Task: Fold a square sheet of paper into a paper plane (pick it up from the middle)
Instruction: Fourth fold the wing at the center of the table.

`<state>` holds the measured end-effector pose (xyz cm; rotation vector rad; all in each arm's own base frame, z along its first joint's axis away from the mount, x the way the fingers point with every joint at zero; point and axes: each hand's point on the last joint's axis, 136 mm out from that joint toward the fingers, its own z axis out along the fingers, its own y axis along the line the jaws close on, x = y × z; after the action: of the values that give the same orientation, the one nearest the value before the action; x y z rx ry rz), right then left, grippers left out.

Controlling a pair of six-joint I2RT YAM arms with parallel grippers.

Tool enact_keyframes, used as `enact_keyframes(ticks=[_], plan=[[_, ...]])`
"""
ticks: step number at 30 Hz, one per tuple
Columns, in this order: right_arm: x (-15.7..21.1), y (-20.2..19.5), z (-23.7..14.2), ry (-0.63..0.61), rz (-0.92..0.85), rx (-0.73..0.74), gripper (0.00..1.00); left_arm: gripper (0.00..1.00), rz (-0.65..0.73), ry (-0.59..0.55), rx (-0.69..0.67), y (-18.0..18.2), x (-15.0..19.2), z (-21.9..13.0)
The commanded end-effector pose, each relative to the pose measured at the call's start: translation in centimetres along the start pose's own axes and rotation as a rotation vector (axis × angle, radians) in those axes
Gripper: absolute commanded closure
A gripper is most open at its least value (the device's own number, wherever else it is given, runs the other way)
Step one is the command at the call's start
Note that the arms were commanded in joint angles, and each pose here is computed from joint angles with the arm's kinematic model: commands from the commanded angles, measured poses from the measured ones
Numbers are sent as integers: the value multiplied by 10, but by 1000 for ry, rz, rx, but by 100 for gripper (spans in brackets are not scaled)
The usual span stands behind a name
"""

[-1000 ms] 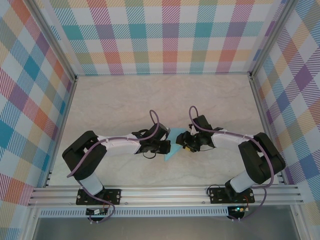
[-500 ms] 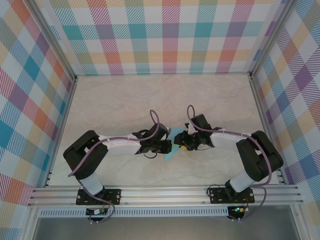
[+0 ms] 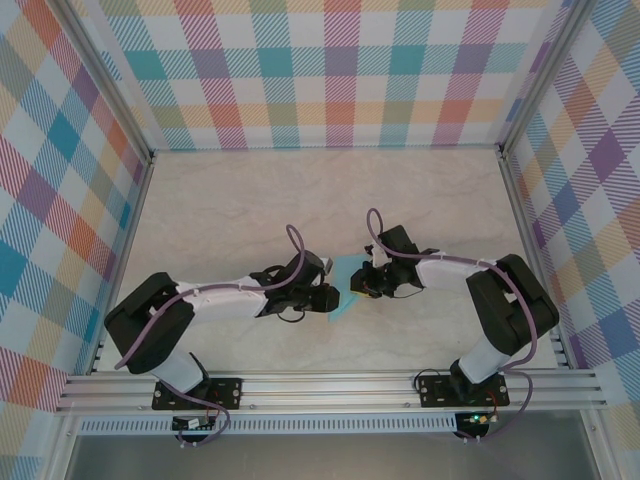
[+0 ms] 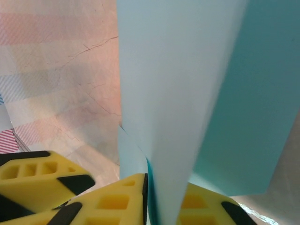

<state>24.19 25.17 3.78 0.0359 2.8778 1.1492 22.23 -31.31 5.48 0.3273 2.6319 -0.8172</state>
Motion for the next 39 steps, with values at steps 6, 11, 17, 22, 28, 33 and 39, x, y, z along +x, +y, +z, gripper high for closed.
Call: enact_keyframes(ticks=[6,11,17,22,28,33,39], plan=[[-2,5,3,-3,60,23,91,59,102,1,-100,-1,14,-5],[-2,11,2,6,94,13,91,55,180,6,-150,-10,18,1],[1,15,0,24,110,7,90,52,241,-10,-230,-10,20,8],[3,16,-2,39,113,16,90,52,291,-22,-304,-12,17,16],[2,18,-3,39,110,15,89,53,323,-54,-398,-6,14,17],[1,18,-3,39,107,21,89,63,339,-57,-438,-2,16,14],[0,17,-3,41,104,30,88,75,343,-45,-445,0,22,13]])
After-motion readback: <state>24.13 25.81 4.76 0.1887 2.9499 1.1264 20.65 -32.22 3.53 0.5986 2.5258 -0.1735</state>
